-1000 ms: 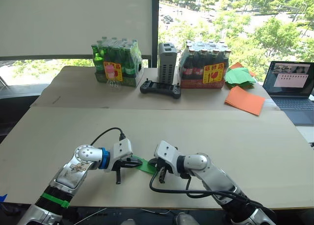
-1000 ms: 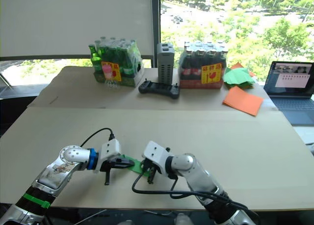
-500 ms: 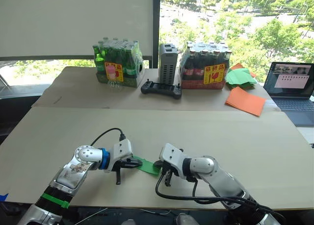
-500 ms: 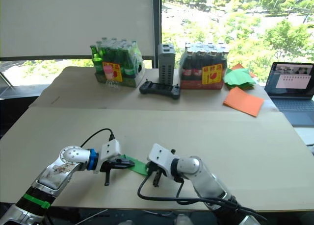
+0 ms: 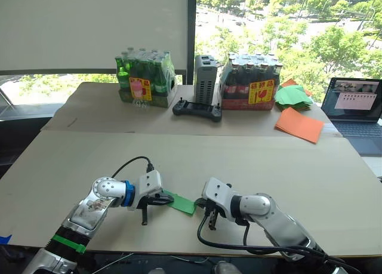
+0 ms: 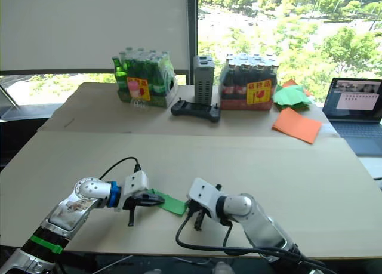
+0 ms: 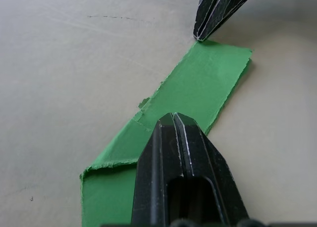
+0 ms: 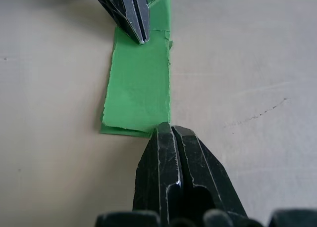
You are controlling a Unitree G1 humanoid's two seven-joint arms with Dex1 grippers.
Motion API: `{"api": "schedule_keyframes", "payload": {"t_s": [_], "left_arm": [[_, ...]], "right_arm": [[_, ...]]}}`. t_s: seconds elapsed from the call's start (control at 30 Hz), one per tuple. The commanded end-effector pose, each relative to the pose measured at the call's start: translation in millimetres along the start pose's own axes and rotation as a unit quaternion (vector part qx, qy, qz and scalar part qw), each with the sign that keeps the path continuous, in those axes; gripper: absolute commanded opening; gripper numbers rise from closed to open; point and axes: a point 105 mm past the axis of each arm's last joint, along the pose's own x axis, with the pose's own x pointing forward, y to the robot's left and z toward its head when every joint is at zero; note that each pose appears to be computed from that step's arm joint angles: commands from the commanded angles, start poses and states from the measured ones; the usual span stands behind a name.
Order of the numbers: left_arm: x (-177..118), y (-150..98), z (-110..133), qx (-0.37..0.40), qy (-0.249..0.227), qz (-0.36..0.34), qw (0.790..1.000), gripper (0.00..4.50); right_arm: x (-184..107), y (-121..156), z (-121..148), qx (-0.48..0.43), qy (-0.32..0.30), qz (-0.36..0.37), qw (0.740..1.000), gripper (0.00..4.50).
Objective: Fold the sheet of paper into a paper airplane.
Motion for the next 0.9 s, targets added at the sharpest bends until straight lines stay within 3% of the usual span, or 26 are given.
{"api": "schedule_keyframes", "payload": {"t_s": [0.03, 0.13, 0.33, 0.47, 0.6, 0.9], "left_arm": [[2.0, -0.9, -6.4, -0.002, 0.015, -0.006, 1.000, 0.00], [2.8, -0.3, -5.5, -0.001, 0.013, -0.006, 1.000, 0.00], [3.8, 0.3, -4.3, 0.000, 0.011, -0.007, 1.000, 0.00], [4.0, 0.6, -4.1, 0.002, 0.011, -0.007, 1.000, 0.00], [3.6, 0.5, -3.6, 0.002, 0.010, -0.005, 1.000, 0.00], [4.5, 5.7, 13.0, 0.007, -0.012, -0.007, 1.000, 0.00]], "right_arm": [[-6.5, 7.9, -47.5, 0.051, 0.096, 0.009, 0.994, 0.02], [-11.8, 0.4, -37.7, 0.048, 0.078, -0.009, 0.996, 0.02], [-21.9, -24.2, 26.8, 0.052, -0.059, -0.047, 0.996, 0.02], [-18.4, -14.2, 55.6, 0.027, -0.109, -0.022, 0.993, 0.02], [-2.7, 3.1, 48.1, 0.022, -0.086, 0.005, 0.996, 0.02], [18.9, 17.3, -8.5, 0.055, 0.016, 0.030, 0.998, 0.02]]}}
